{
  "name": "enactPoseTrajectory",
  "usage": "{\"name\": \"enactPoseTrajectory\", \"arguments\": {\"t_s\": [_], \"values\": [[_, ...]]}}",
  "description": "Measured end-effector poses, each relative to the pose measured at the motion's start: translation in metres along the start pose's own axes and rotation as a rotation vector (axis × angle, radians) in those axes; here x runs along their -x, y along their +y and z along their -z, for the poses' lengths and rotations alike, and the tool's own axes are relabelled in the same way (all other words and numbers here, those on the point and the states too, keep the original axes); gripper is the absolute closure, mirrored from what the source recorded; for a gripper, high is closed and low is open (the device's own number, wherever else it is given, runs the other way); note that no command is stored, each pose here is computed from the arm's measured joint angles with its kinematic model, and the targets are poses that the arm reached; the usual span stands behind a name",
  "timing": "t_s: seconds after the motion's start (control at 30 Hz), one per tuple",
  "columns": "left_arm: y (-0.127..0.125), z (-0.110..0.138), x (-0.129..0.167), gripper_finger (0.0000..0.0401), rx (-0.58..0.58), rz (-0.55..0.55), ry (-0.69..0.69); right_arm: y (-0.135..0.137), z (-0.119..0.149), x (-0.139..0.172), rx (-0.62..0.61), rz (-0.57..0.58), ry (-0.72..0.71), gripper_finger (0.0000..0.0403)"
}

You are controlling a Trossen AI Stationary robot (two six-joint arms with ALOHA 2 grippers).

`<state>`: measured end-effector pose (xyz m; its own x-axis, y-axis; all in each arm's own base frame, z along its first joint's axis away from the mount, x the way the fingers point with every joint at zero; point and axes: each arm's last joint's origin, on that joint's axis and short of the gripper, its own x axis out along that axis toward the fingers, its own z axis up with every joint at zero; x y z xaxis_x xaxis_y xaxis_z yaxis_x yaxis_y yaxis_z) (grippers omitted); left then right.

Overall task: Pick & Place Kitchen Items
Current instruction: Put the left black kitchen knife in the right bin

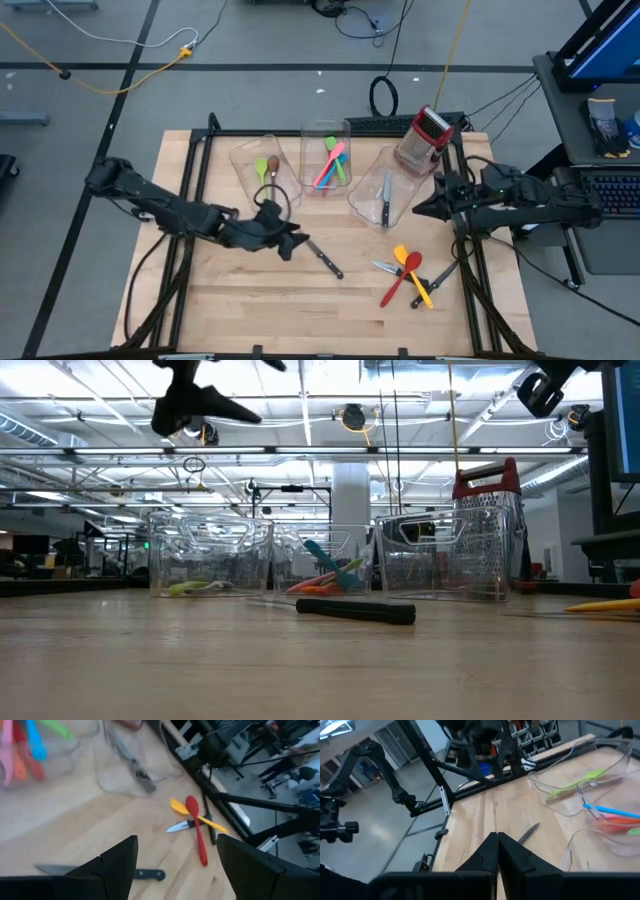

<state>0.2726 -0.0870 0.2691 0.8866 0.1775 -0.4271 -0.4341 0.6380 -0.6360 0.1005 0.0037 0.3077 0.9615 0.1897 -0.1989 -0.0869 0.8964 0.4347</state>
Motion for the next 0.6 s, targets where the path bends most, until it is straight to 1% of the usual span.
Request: {"name": "enactPoseTrajectory", "arguments": {"t_s": [0.13,0.23,0.33,0.47,0.6], "values": [[-0.015,0.005,-0.017,0.0123,0.079,0.004,0.034,0.001,0.002,0.007,0.043,0.000,-0.002,0.0403],[-0.027,0.008,-0.031,0.0123,0.138,-0.019,0.098,0.000,0.005,0.011,0.061,0.004,0.011,0.0403],[-0.035,0.012,-0.042,0.0123,0.197,-0.097,0.184,0.000,0.006,0.014,0.079,0.005,0.012,0.0403],[-0.041,0.013,-0.052,0.0123,0.334,-0.229,0.301,0.001,0.007,0.017,0.100,0.003,0.003,0.0403],[-0.041,0.012,-0.059,0.0123,0.421,-0.305,0.346,0.001,0.007,0.019,0.108,0.001,-0.006,0.0403]]}}
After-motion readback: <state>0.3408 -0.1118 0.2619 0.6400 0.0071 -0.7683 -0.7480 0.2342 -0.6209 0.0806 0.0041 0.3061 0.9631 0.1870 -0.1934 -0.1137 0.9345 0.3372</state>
